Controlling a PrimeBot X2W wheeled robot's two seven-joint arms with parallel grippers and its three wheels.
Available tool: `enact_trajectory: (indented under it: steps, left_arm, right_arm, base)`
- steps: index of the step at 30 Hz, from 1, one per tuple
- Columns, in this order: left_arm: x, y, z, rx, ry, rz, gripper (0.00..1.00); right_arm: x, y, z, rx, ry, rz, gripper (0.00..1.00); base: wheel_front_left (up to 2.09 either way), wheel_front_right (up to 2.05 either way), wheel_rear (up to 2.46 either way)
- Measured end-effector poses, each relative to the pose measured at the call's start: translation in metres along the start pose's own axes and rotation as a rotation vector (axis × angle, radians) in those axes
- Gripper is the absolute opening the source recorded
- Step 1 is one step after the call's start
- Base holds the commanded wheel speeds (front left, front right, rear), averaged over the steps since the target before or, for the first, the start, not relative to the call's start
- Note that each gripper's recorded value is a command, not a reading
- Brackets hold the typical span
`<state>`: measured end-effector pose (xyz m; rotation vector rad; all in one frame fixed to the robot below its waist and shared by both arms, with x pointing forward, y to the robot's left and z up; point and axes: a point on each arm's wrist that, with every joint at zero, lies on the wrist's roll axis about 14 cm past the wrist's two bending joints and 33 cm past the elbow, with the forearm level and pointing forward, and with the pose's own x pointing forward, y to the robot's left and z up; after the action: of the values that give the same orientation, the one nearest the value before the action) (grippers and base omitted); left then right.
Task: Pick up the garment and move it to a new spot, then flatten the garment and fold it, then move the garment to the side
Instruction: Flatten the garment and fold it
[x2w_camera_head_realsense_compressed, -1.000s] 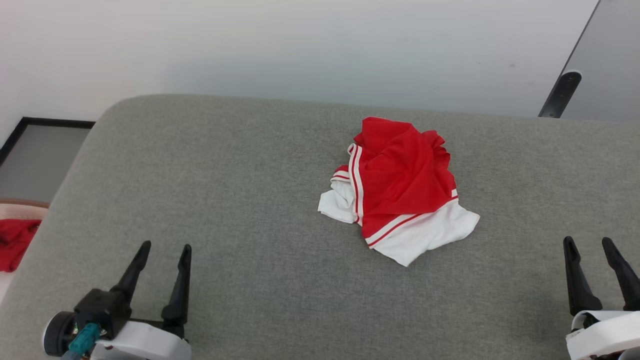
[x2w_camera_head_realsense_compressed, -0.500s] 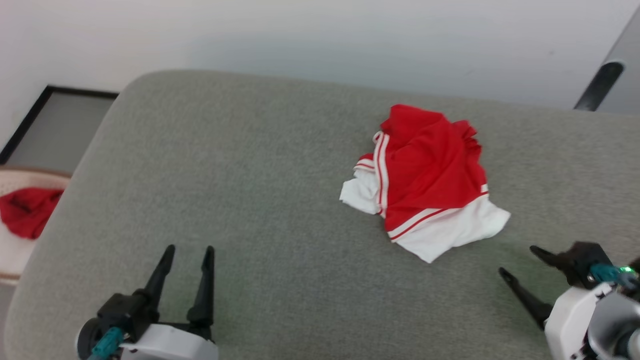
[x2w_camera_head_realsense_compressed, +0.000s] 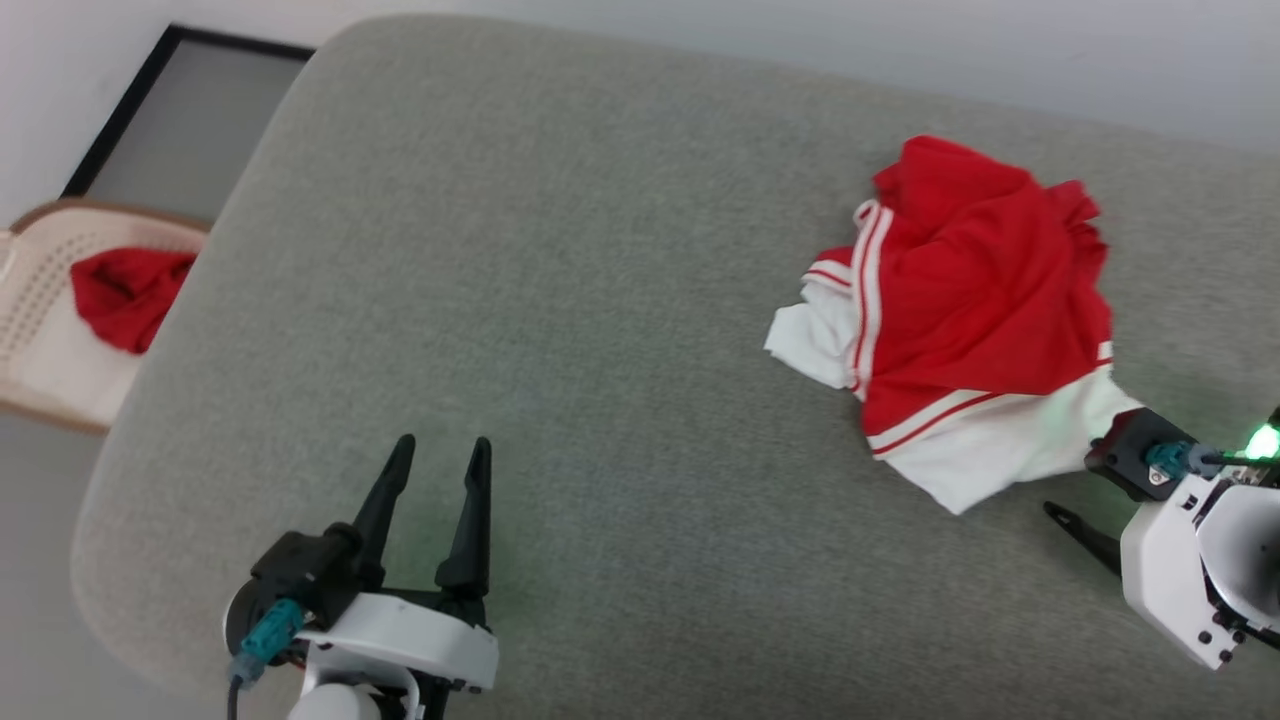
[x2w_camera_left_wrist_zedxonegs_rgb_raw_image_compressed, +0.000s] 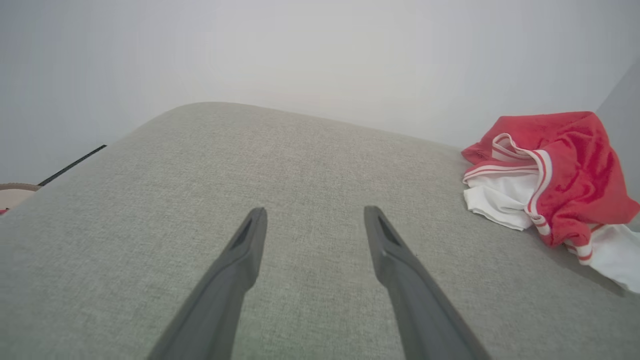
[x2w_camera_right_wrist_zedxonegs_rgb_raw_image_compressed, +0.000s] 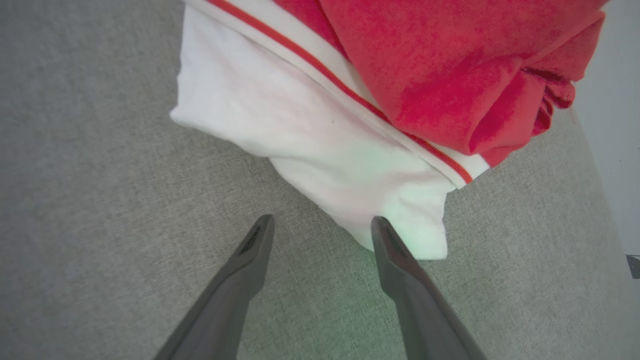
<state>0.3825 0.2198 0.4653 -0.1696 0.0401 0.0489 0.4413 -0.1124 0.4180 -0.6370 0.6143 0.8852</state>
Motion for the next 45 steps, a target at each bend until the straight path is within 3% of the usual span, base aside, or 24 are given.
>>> enact_trajectory:
  steps: [7,8,9,10,11,16,21,36,45]
  left_arm:
    - [-0.002,0.014,-0.008,-0.006,0.022,0.057,1.00]
    - [-0.002,0.015,-0.009,-0.008,0.024,0.063,1.00]
    - [-0.003,0.016,-0.010,-0.010,0.027,0.068,1.00]
    - [-0.003,0.017,-0.011,-0.011,0.030,0.071,1.00]
    - [-0.003,0.017,-0.012,-0.012,0.032,0.073,1.00]
    - [-0.003,0.018,-0.012,-0.015,0.033,0.078,1.00]
    - [0.001,0.010,-0.011,-0.018,0.027,0.051,1.00]
    - [0.025,-0.028,-0.017,-0.016,0.036,-0.091,1.00]
    - [0.036,-0.033,-0.022,-0.004,0.047,-0.121,1.00]
  right_arm:
    - [0.032,0.003,0.002,-0.064,0.033,0.078,1.00]
    - [0.034,0.005,-0.001,-0.074,0.045,0.091,0.88]
    - [0.037,0.004,-0.001,-0.082,0.051,0.097,0.42]
    - [0.038,0.004,-0.001,-0.095,0.055,0.103,0.04]
    - [0.040,0.005,-0.001,-0.098,0.061,0.109,0.00]
    - [0.043,-0.001,0.001,-0.070,0.040,0.100,0.00]
    - [0.032,-0.025,-0.009,-0.013,0.022,0.019,0.00]
    - [-0.057,-0.105,-0.099,0.201,0.101,-0.325,0.00]
    - [-0.082,-0.135,-0.138,0.297,0.155,-0.463,0.00]
  base:
    - [0.00,0.00,0.00]
    - [0.00,0.00,0.00]
    - [0.00,0.00,0.00]
    - [0.00,0.00,0.00]
    - [0.00,0.00,0.00]
    - [0.00,0.00,0.00]
    - [0.00,0.00,0.00]
    - [0.00,0.00,0.00]
    - [0.00,0.00,0.00]
